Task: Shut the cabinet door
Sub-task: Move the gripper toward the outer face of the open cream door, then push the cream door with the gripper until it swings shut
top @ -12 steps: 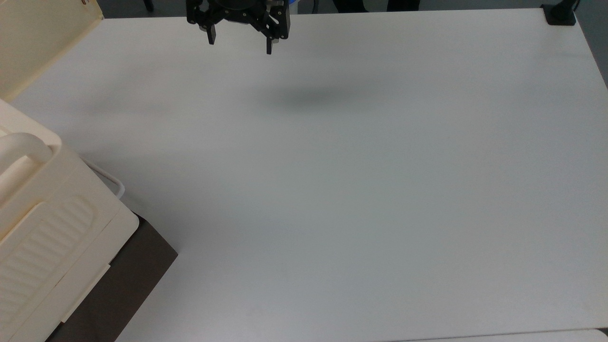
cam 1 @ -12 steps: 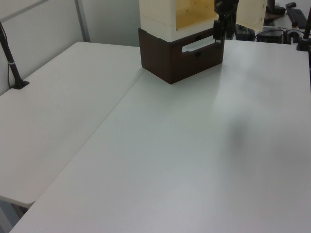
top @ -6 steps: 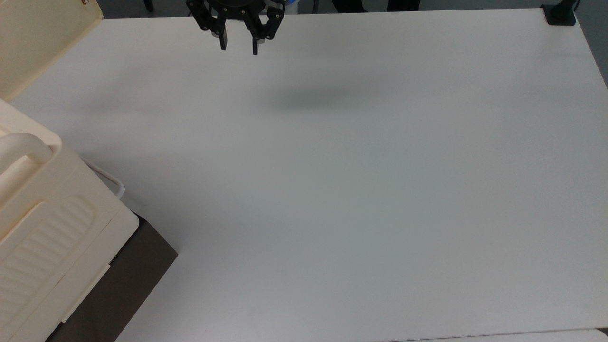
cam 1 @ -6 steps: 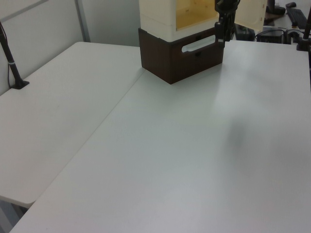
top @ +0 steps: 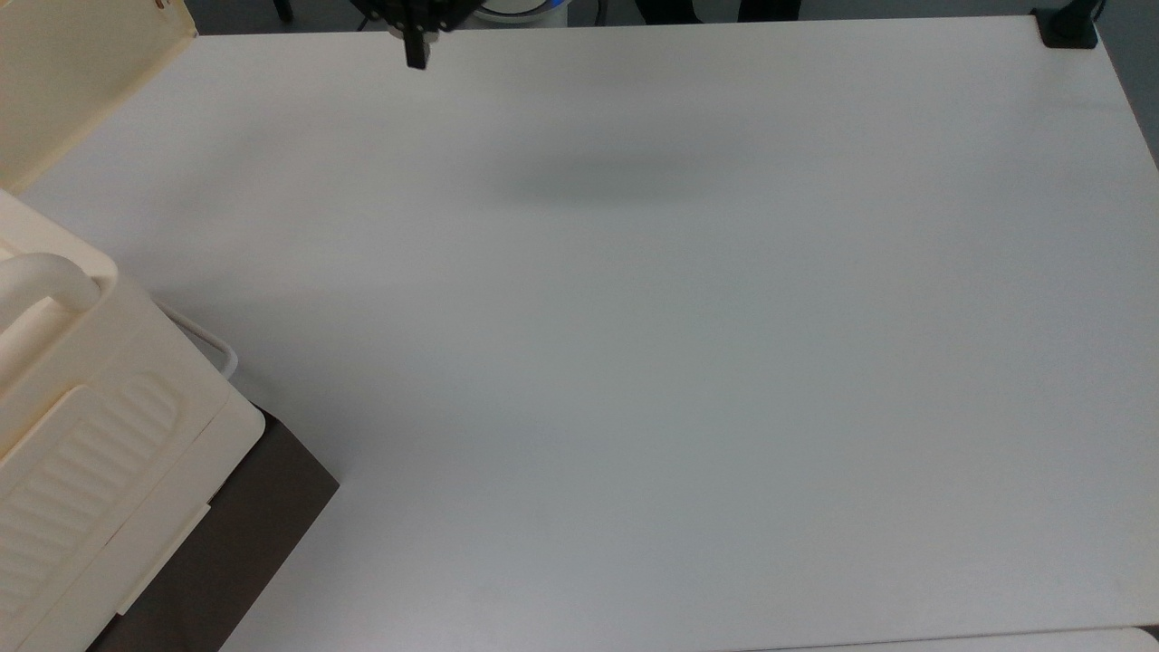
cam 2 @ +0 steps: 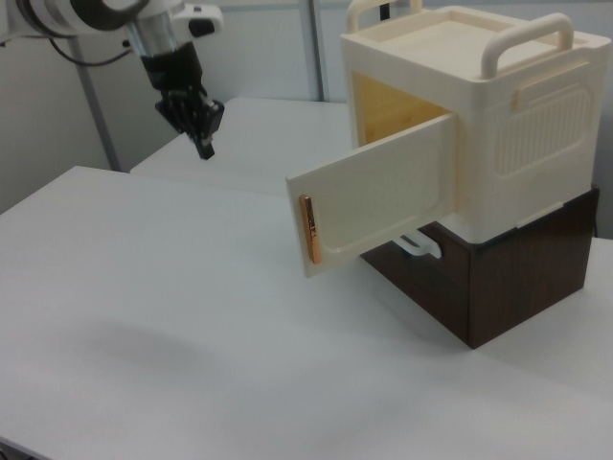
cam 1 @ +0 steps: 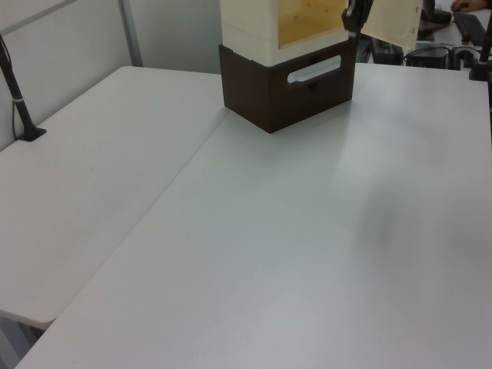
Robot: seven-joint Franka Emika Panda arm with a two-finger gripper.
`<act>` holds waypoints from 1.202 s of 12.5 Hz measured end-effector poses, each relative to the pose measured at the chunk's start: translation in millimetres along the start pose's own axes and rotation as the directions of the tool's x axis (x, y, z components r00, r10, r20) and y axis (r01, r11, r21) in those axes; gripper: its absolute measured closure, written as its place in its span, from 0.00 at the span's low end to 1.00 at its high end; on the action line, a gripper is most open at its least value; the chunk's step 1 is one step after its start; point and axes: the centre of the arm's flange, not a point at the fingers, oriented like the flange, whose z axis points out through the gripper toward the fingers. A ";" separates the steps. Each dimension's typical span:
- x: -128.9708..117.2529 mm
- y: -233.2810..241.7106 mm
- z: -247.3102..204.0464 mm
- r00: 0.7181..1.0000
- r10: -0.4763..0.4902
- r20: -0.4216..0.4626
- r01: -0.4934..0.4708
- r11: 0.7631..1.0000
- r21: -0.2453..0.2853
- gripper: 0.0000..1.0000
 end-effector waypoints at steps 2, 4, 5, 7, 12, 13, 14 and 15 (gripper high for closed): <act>-1.4 35.0 -27.8 0.997 0.056 -0.054 -0.056 0.998 -0.004 0.99; -3.4 69.9 -47.1 0.990 0.108 -0.093 -0.109 0.994 -0.008 0.99; -4.4 84.9 -53.9 0.986 0.130 -0.107 -0.131 0.991 -0.004 0.99; -10.4 138.4 -68.7 0.973 0.188 -0.136 -0.185 0.982 0.034 0.99; -54.8 276.7 -97.6 0.950 0.244 -0.195 -0.252 0.968 -0.013 0.99; -62.4 294.4 -96.6 0.953 0.236 -0.192 -0.245 0.969 -0.025 0.99; -67.9 306.9 -95.2 0.955 0.229 -0.188 -0.240 0.970 -0.035 0.99; -70.3 312.8 -93.9 0.957 0.226 -0.184 -0.237 0.971 -0.039 0.99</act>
